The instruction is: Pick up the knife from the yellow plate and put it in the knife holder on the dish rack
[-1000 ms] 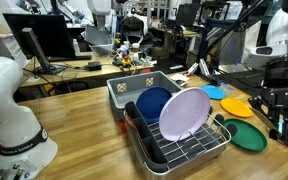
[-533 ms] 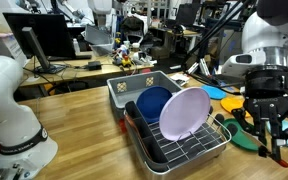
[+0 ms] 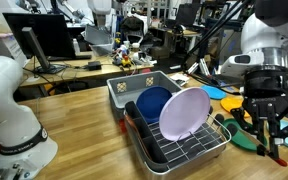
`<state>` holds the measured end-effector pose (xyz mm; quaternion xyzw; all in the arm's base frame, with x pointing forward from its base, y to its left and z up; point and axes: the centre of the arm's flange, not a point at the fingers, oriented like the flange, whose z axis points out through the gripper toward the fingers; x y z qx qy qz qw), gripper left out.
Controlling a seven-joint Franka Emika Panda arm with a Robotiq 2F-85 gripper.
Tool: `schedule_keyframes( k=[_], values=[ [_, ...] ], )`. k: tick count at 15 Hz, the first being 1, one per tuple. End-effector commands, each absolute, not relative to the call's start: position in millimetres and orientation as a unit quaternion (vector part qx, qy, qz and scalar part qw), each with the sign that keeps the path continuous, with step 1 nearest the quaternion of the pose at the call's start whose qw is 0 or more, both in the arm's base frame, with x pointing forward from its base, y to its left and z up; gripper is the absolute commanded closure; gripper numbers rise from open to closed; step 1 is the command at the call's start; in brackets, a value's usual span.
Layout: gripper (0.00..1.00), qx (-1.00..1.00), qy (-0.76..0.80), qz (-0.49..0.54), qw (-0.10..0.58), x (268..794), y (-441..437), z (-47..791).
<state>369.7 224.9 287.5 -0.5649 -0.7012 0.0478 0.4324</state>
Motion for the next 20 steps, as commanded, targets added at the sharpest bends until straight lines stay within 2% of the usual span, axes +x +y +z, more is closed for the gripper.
schedule_keyframes(
  k=[1,7,13,18,19,20],
  values=[
    [0.96,-0.553,-0.714,0.026,0.428,368.6,240.5,288.4],
    [0.96,-0.523,-0.727,-0.058,0.440,384.7,303.4,305.2],
    [0.96,-0.481,-0.722,-0.113,0.483,396.8,338.7,298.3],
    [0.96,-0.466,-0.735,-0.139,0.473,397.2,364.9,295.0],
    [0.85,-0.473,-0.731,-0.116,0.479,394.1,357.0,297.6],
    [0.85,-0.472,-0.732,-0.120,0.476,394.8,360.6,298.4]
  ],
)
